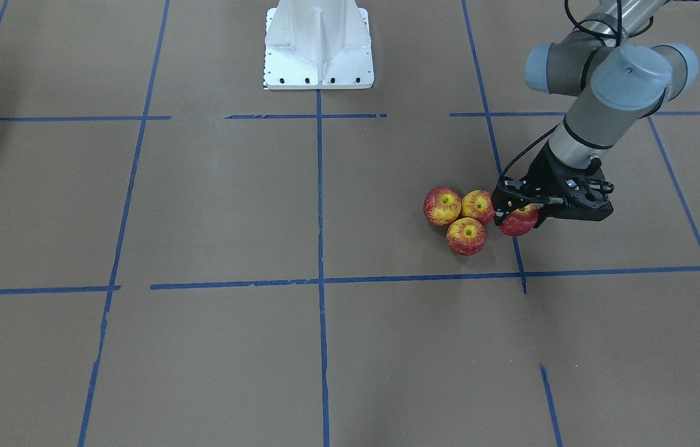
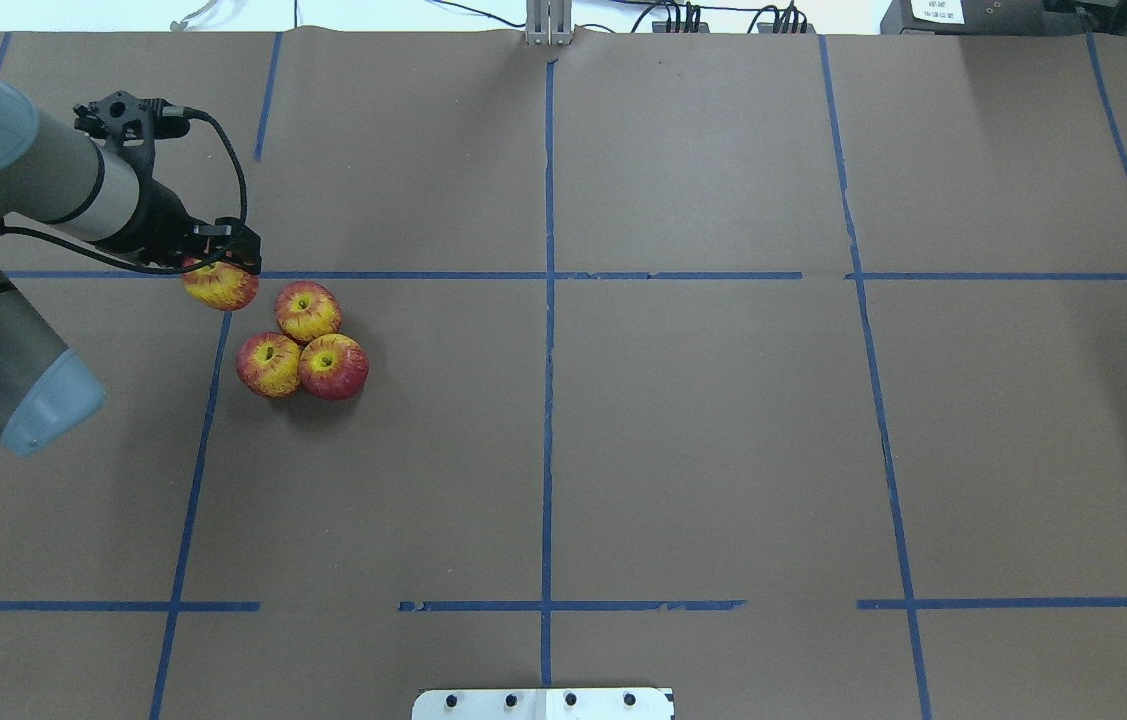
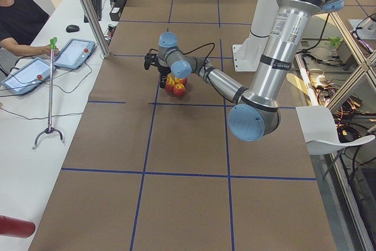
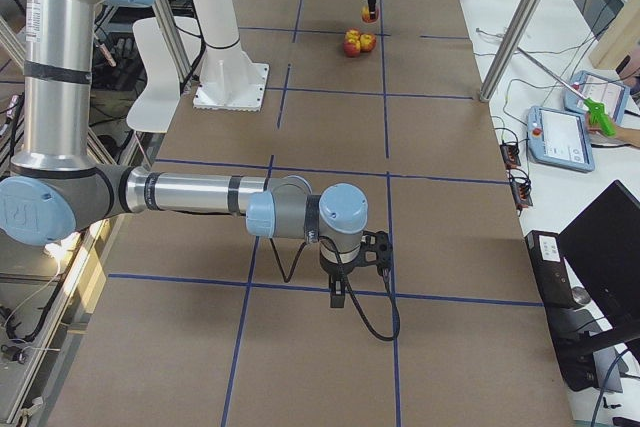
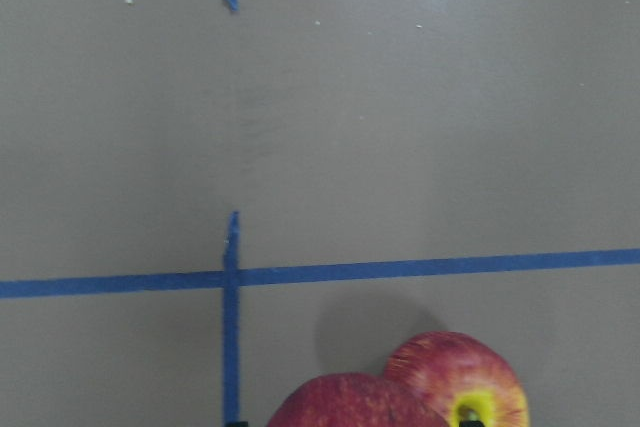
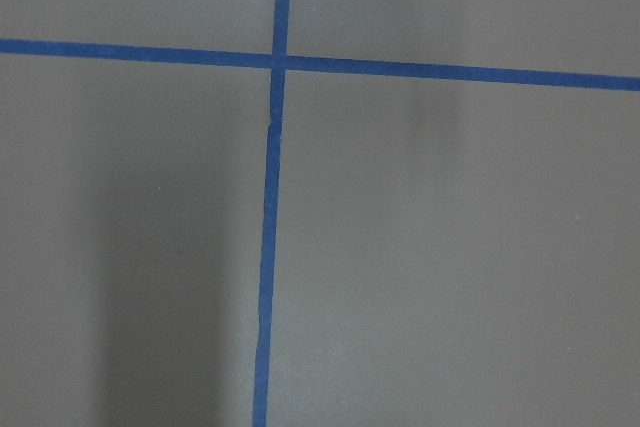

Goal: Stack apples
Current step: 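Lift the apple with the left gripper and carry it over the three-apple cluster, then lower the apple onto the top of the cluster and open the left gripper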

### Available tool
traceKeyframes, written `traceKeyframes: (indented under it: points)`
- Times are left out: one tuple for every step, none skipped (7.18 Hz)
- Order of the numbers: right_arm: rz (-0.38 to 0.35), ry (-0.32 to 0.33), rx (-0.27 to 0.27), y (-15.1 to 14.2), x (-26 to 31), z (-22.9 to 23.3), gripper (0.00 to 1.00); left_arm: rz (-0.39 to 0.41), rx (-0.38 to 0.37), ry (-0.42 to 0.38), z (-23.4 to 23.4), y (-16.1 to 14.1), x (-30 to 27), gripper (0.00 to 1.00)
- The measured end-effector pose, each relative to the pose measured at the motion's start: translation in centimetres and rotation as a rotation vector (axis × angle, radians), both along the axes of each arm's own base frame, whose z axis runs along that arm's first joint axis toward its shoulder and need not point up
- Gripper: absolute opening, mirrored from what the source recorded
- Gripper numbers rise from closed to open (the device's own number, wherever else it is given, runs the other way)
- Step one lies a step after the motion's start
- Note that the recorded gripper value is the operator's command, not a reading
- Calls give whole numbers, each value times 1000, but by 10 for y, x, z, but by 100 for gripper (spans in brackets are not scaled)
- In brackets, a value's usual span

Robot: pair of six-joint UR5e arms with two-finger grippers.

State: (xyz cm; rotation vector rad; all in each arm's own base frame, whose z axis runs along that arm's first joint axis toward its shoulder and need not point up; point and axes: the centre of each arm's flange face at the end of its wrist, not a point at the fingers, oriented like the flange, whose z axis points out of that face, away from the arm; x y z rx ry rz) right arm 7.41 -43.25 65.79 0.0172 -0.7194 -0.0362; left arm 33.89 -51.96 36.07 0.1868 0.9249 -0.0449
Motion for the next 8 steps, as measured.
traceKeyframes:
  points:
    - [0, 0, 0, 0, 0, 0, 100, 14, -15, 6, -4, 8, 18, 0]
    - [0, 0, 1, 0, 0, 0, 100, 18, -21, 6, -9, 12, 28, 0]
    - [0, 0, 1, 0, 0, 0, 100, 16, -24, -6, -13, 14, 34, 0]
    - [0, 0, 0, 0, 0, 0, 100, 15, -25, -16, -15, 17, 38, 0]
    - [0, 0, 0, 0, 0, 0, 100, 15, -25, -20, -17, 18, 40, 0]
    - [0, 0, 1, 0, 0, 0, 100, 18, -25, -22, -18, 20, 42, 0]
    - [0, 0, 1, 0, 0, 0, 100, 24, -25, -23, -18, 22, 46, 0]
    - [0, 0, 1, 0, 0, -1, 100, 33, -26, -24, -17, 25, 51, 0]
